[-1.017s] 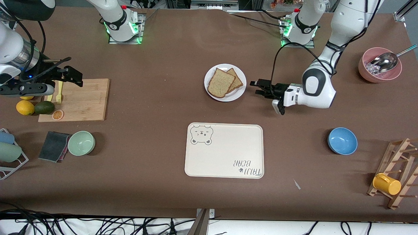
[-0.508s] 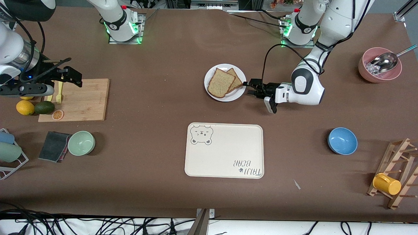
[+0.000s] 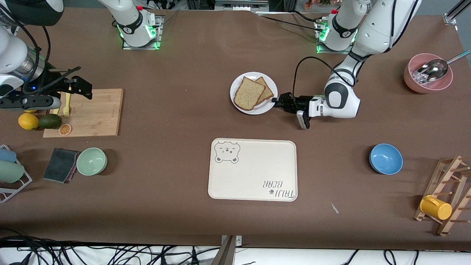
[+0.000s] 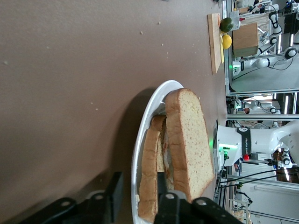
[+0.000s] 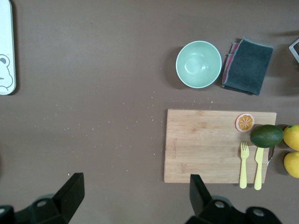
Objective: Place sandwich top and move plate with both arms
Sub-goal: 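Close the left gripper on the plate rim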
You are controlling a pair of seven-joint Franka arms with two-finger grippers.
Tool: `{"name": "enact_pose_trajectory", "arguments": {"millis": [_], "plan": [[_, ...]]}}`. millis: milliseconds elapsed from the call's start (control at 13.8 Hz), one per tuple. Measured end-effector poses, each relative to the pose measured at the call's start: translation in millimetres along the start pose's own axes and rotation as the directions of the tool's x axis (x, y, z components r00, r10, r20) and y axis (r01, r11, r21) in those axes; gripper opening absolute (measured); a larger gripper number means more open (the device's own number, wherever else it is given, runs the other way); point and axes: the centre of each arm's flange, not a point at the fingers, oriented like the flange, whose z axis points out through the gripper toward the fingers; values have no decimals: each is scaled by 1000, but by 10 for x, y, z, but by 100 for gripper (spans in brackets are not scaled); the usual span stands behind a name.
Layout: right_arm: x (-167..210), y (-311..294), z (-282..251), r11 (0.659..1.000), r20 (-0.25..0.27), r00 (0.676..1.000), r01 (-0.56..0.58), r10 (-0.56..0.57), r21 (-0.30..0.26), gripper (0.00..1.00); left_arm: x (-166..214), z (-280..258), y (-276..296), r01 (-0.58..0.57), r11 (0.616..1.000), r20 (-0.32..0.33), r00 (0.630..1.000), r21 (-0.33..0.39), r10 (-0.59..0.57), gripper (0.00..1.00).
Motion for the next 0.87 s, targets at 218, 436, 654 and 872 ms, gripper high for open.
{"name": "enact_pose_trajectory", "arguments": {"millis": [218, 436, 654, 872], "plan": [[5, -2, 9, 1000, 1, 1000, 1, -1, -1, 100, -23, 54, 20, -1, 1000, 9, 1000, -4, 1, 27], [19, 1, 39, 1000, 6, 1000, 1, -1, -5, 100, -40, 62, 3, 4, 1000, 11, 1000, -2, -4, 15], [22, 2, 44, 1000, 7, 1000, 1, -1, -6, 100, -58, 78, -30, 9, 1000, 13, 1000, 1, -9, 4], [22, 2, 44, 1000, 7, 1000, 1, -1, -6, 100, -69, 93, -50, 12, 1000, 15, 1000, 6, -12, 5]]}}
